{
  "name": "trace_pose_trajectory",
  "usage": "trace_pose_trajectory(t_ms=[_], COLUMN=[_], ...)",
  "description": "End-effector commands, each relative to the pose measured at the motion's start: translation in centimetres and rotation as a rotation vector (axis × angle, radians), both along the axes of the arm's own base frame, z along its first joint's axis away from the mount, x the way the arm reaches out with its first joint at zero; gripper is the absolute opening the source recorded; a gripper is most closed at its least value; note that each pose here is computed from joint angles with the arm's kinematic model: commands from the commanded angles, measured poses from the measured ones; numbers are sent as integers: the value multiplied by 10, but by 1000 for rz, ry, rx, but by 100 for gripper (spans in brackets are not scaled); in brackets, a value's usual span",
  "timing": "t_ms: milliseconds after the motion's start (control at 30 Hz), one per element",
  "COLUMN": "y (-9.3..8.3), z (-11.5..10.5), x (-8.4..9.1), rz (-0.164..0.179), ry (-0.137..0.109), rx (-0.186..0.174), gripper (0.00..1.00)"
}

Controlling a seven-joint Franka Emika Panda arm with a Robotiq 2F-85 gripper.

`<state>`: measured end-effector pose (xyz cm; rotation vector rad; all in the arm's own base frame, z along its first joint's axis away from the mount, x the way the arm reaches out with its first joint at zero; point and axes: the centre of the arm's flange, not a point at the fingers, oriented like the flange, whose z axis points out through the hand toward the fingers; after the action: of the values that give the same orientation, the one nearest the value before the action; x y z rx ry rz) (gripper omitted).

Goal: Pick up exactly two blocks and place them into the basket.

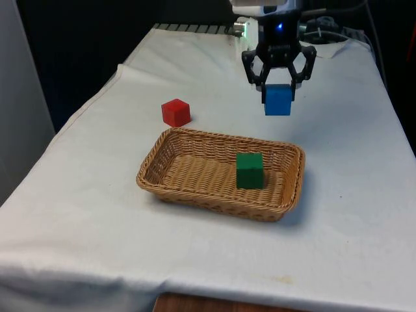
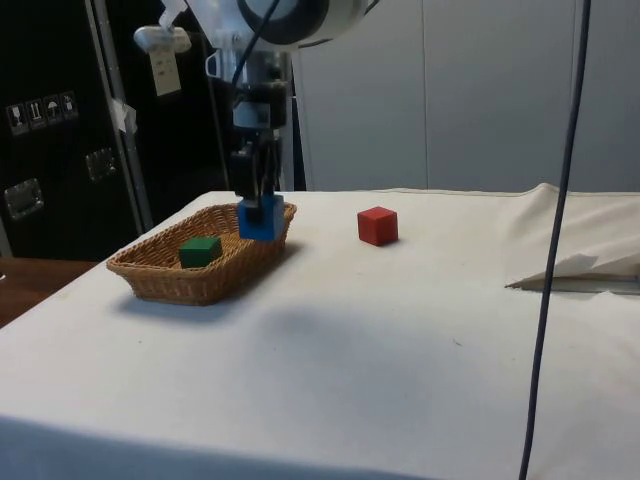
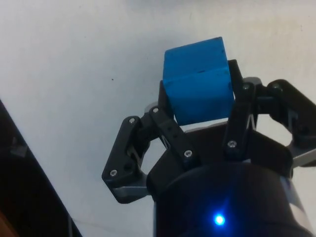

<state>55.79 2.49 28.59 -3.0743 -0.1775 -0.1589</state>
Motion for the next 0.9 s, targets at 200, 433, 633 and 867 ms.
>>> trace_pose_trajectory(t_ms=[200,433,633,867], y=[-8,-23,-29,-35], z=[-2,-5,-4,-12], x=[5,13,20,40], rz=[-19,-34,-41,-51], ry=[20,34,26,29], rx=[4,4,-9,6], gripper=[3,3,3,3])
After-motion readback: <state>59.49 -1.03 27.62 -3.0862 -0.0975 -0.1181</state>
